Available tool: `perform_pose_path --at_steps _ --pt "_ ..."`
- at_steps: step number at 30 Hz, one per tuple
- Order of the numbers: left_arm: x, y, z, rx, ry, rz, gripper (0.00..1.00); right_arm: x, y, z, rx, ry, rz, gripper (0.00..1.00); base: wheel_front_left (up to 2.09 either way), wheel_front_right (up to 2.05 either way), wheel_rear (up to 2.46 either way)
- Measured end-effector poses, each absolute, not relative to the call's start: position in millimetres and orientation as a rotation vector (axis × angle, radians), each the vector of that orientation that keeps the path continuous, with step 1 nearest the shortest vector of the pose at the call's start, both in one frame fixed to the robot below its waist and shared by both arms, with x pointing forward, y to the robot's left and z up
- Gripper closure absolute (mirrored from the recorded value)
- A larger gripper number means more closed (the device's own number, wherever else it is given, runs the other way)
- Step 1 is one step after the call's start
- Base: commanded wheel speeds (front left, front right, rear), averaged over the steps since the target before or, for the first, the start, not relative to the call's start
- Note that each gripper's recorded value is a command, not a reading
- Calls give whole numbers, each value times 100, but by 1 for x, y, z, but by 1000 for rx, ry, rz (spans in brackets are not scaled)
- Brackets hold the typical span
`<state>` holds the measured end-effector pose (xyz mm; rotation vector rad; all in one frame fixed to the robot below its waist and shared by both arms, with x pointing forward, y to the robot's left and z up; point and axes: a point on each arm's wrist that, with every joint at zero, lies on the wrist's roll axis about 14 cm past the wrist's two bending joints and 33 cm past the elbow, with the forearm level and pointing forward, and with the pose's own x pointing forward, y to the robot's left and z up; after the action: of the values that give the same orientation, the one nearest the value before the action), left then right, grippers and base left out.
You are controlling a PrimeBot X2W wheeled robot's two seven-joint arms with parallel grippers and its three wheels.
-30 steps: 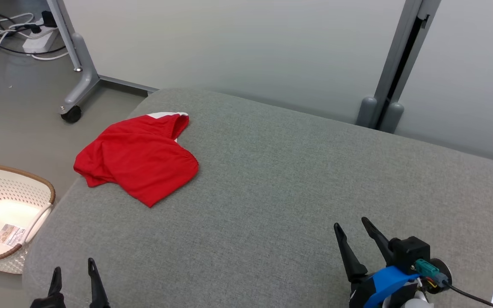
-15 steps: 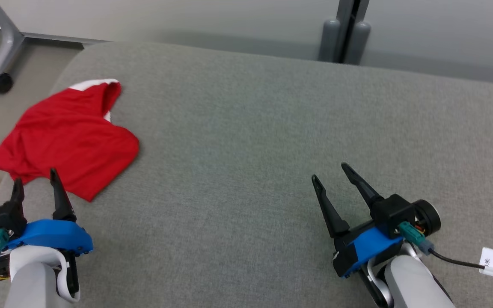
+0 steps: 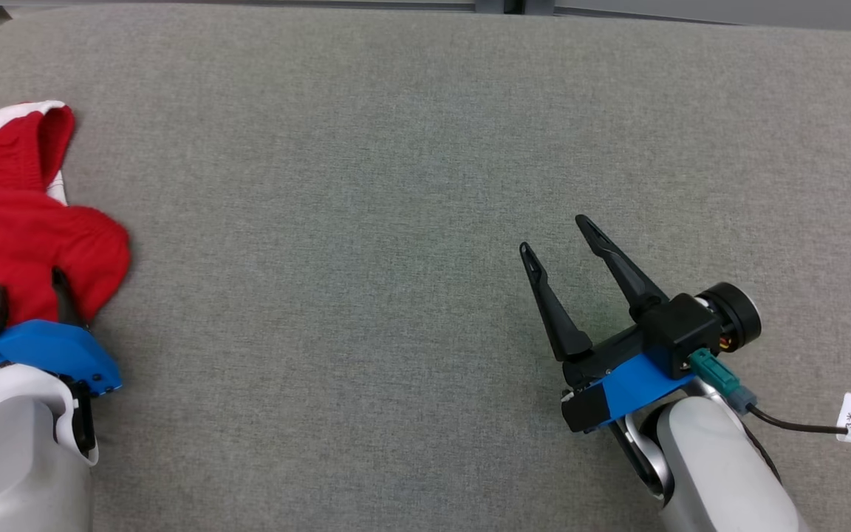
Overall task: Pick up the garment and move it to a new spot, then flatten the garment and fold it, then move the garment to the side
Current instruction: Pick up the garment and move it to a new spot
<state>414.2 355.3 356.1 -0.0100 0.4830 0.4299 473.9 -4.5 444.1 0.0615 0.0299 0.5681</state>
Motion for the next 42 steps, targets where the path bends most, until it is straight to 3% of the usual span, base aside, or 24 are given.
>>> perform_pose_path --at_steps 1,2,9,15,25,26,35,42 --pt "413 354 351 -21 507 429 56 474 -6 444 62 30 562 0 0 0 0" --pt "413 354 349 -27 515 428 100 475 -8 444 64 30 557 0 0 0 0" --pt "418 352 354 -59 493 423 100 478 -18 452 68 14 525 0 0 0 0" --pt "459 349 414 -32 300 350 100 478 -33 469 75 -18 477 0 0 0 0" --pt "513 263 515 -9 -23 93 100 460 -76 488 91 -42 359 0 0 0 0" --pt "513 250 517 -19 -33 65 0 457 -81 490 92 -43 347 0 0 0 0" --pt "481 184 485 -17 27 -53 0 429 -120 496 115 -41 239 0 0 0 0" --pt "429 179 449 -53 116 -14 0 408 -141 488 112 -10 175 0 0 0 0"
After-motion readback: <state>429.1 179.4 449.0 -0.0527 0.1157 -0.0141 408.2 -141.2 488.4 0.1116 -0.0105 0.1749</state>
